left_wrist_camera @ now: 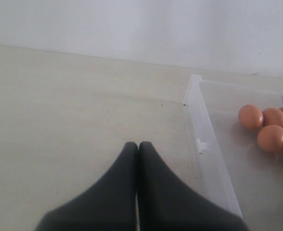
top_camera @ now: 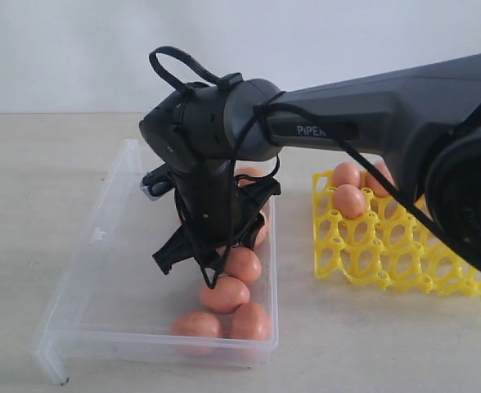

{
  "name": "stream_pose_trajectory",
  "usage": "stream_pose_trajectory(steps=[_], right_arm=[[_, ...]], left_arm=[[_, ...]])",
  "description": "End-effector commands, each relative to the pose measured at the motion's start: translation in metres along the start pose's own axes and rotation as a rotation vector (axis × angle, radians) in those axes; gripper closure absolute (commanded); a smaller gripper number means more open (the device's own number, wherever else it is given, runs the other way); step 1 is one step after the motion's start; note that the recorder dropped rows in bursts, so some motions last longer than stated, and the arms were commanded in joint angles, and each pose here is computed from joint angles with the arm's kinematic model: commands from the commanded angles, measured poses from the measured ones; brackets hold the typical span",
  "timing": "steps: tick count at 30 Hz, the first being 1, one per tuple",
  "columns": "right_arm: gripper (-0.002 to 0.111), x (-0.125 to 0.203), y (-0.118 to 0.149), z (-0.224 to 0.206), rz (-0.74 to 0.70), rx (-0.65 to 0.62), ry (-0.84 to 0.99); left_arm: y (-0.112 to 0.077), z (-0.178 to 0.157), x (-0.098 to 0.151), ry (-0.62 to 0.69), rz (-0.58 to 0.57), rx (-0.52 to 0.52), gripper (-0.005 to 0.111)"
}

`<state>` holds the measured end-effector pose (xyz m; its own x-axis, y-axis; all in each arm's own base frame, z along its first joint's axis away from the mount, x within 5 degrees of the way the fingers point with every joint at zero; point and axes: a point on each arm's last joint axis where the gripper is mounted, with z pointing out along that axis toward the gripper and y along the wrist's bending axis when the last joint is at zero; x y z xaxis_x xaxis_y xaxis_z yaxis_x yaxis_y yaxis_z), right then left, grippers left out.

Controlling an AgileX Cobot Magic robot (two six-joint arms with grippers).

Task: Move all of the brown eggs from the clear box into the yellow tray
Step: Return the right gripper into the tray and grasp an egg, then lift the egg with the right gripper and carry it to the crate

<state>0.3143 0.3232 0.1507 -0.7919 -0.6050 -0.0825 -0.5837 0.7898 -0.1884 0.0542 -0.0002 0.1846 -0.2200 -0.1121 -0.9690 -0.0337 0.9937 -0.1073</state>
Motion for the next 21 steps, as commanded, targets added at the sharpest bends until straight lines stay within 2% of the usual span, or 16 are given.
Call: stream_pose_trajectory(steps=[1,6,10,13,16,18,19,21], right_arm=[[0.108,-0.015,-0.009,-0.047,0.016,-0.033,-0.188],[0.108,-0.03,-0.008,-0.079,0.048,-0.127,-0.416],[0.108,-0.035,-0.002,-0.082,0.085,-0.204,-0.472],[0.108,-0.039,0.002,-0.087,0.147,-0.279,-0.531],[0.108,-0.042,0.004,-0.095,0.266,-0.354,-0.625],[0.108,-0.036,0.01,-0.103,0.299,-0.41,-0.786],[0.108,-0.024,0.007,-0.111,0.278,-0.456,-0.931],[0.108,0.003,-0.001,-0.113,0.274,-0.532,-1.098]], left_arm=[[0.0,0.0,-0.001,-0.007,-0.001,0.006,0.111],[0.0,0.0,-0.001,-0.007,-0.001,0.006,0.111],[0.0,0.0,-0.001,-0.007,-0.001,0.006,0.111],[0.0,0.0,-0.001,-0.007,-0.001,0.006,0.111],[0.0,0.0,-0.001,-0.007,-0.001,0.006,0.111],[0.0,0.0,-0.001,-0.007,-0.001,0.006,0.111],[0.0,0.0,-0.001,-0.007,-0.001,0.006,0.111],[0.0,0.0,-0.001,-0.007,-0.001,0.006,0.111]])
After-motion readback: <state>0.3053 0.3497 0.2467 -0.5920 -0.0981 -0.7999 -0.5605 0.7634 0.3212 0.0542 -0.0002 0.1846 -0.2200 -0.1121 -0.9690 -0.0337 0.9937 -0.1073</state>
